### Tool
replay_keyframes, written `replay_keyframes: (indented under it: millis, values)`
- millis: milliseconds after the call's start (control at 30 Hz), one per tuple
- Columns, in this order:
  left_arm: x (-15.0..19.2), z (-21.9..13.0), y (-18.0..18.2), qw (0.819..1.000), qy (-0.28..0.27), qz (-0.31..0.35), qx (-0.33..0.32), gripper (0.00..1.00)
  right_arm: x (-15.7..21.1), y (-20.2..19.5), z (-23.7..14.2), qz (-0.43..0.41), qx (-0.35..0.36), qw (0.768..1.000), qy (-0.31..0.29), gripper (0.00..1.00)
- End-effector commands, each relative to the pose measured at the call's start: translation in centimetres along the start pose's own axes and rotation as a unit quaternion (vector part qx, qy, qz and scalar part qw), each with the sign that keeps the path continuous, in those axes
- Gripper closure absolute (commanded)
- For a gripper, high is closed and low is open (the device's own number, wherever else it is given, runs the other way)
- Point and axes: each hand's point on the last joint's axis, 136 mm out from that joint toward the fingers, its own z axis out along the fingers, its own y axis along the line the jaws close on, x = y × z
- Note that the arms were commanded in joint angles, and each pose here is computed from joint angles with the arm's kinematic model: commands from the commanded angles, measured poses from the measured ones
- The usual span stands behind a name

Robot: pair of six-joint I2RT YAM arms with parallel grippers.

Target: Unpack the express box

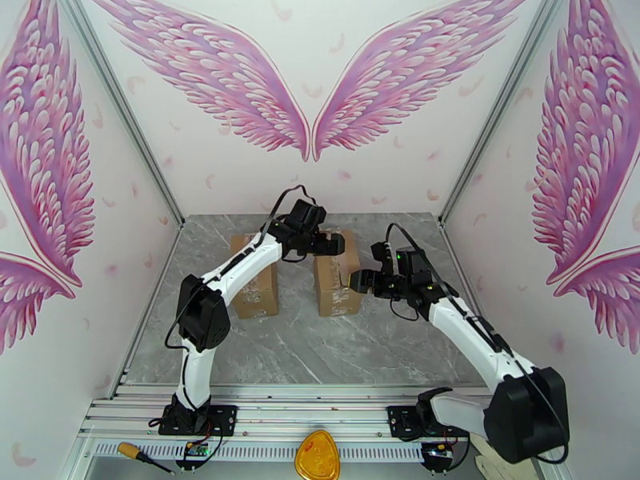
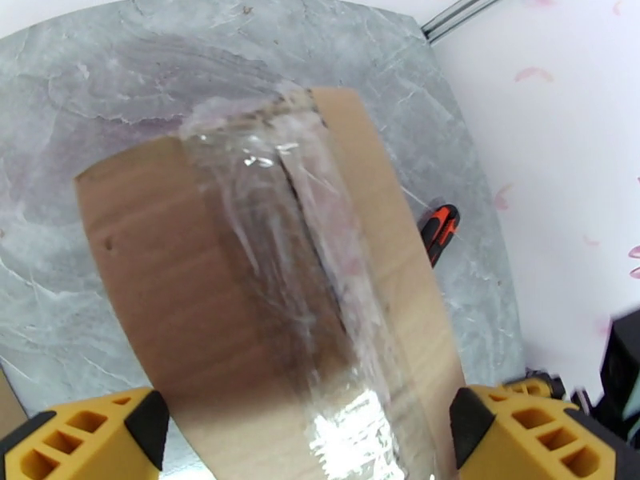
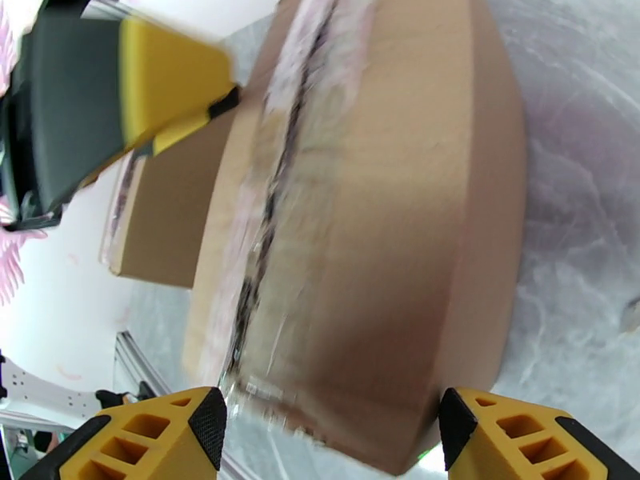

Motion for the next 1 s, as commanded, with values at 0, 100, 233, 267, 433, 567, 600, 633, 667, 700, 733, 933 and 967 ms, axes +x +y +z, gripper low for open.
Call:
replay_keyframes:
  millis: [0,100,233,267,433,567,600,633,667,700,733,933,967]
  values:
    - [1.4,-1.7,0.8,0.993,0.026,0.058,-0.102,0.01,-1.3,-1.7,-1.3,0.048,0.052,0.995,-0.074,0.28]
    - [1.7,-3.6,0.2,0.983,0.012,0.085,-0.165,0.01,-3.2,-1.5,-3.2,0.041,0.066,0.988,-0.134,0.34]
    - [2.6,-4.1,-0.2,0.980,0.006,0.069,-0.188,0.01,-5.4,-1.0,-2.9,0.025,0.074,0.987,-0.138,0.38]
    - [2.9,-3.8,-0.2,0.980,0.009,0.062,-0.189,0.01,-5.7,-1.0,-2.3,0.023,0.075,0.989,-0.125,0.39]
    - [4.1,-2.5,0.6,0.976,0.019,0.036,-0.213,0.01,-6.4,-0.8,0.4,0.024,0.055,0.994,-0.094,0.46]
    - [4.0,-1.9,1.1,0.974,0.011,0.018,-0.225,0.01,-4.9,-1.3,2.4,0.035,0.045,0.996,-0.069,0.49]
    - [4.1,-1.7,1.2,0.974,0.012,0.015,-0.225,0.01,-4.3,-1.5,2.9,0.039,0.047,0.996,-0.062,0.49]
    - [4.2,-1.2,1.2,0.974,0.016,0.016,-0.225,0.01,-3.8,-1.5,3.4,0.040,0.045,0.997,-0.056,0.52]
    - [4.3,-0.8,1.3,0.974,0.020,0.018,-0.227,0.01,-3.3,-1.6,3.8,0.042,0.044,0.997,-0.051,0.52]
    - [4.5,-0.4,1.6,0.972,0.024,0.019,-0.232,0.01,-2.9,-1.6,4.2,0.046,0.044,0.997,-0.048,0.53]
    - [4.7,0.0,2.0,0.970,0.028,0.020,-0.240,0.01,-2.4,-1.6,4.6,0.054,0.041,0.997,-0.043,0.54]
    - [5.1,1.4,2.4,0.970,0.033,0.007,-0.242,0.01,-0.8,-0.9,5.9,0.053,0.048,0.997,-0.025,0.59]
    - [5.2,1.4,2.8,0.967,0.033,0.006,-0.253,0.01,-0.6,-1.0,5.9,0.055,0.053,0.997,-0.024,0.59]
